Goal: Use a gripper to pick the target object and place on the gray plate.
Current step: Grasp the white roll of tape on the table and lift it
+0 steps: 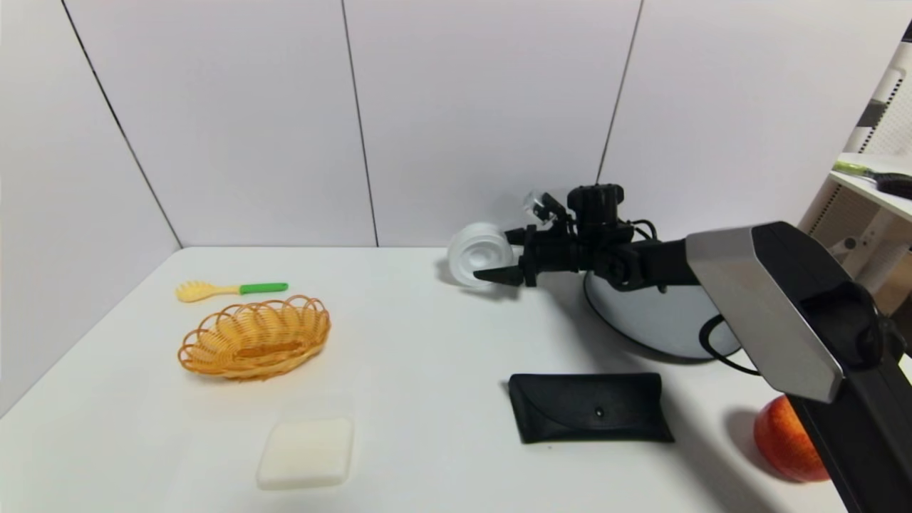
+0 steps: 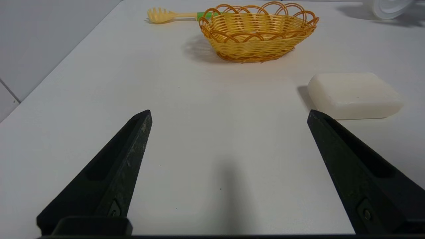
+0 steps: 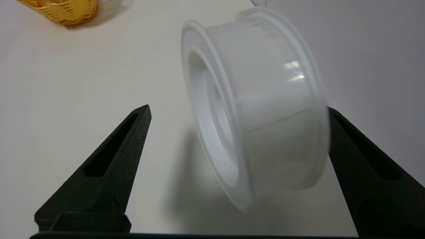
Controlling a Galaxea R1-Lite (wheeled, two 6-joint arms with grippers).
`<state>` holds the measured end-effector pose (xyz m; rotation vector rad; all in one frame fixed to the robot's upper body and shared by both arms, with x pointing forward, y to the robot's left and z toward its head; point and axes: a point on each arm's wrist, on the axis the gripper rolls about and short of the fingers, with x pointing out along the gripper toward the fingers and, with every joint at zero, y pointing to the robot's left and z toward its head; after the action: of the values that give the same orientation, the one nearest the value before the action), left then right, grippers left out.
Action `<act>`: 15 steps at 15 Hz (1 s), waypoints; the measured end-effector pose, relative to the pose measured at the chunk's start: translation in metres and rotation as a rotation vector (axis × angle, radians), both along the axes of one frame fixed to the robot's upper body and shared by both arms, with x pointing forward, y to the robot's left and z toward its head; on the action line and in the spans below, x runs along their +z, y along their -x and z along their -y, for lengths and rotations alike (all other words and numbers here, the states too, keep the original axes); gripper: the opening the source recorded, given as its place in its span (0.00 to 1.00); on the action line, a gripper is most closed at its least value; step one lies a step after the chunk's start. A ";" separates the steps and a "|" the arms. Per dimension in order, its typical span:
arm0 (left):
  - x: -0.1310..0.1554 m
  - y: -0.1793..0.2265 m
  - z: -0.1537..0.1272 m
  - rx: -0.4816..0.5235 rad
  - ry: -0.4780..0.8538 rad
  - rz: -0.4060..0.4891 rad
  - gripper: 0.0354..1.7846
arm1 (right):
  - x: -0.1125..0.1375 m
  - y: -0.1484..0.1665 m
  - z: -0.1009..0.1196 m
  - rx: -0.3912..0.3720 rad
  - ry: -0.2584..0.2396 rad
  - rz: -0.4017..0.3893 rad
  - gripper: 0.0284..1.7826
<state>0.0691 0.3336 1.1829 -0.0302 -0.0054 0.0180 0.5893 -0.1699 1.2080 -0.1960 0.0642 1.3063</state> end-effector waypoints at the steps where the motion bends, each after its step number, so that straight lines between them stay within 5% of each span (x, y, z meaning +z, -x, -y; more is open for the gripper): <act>1: 0.000 0.000 0.000 0.000 0.000 0.000 0.94 | -0.002 0.000 -0.002 0.005 0.000 -0.001 0.96; 12: 0.000 0.000 0.000 0.000 0.000 0.000 0.94 | -0.009 0.001 -0.013 0.025 -0.005 0.011 0.96; 15: 0.000 0.000 0.000 0.000 0.000 0.000 0.94 | -0.010 0.001 -0.014 0.025 -0.004 0.008 0.68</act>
<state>0.0691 0.3336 1.1829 -0.0298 -0.0054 0.0176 0.5887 -0.1559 1.1979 -0.1996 0.0526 1.3301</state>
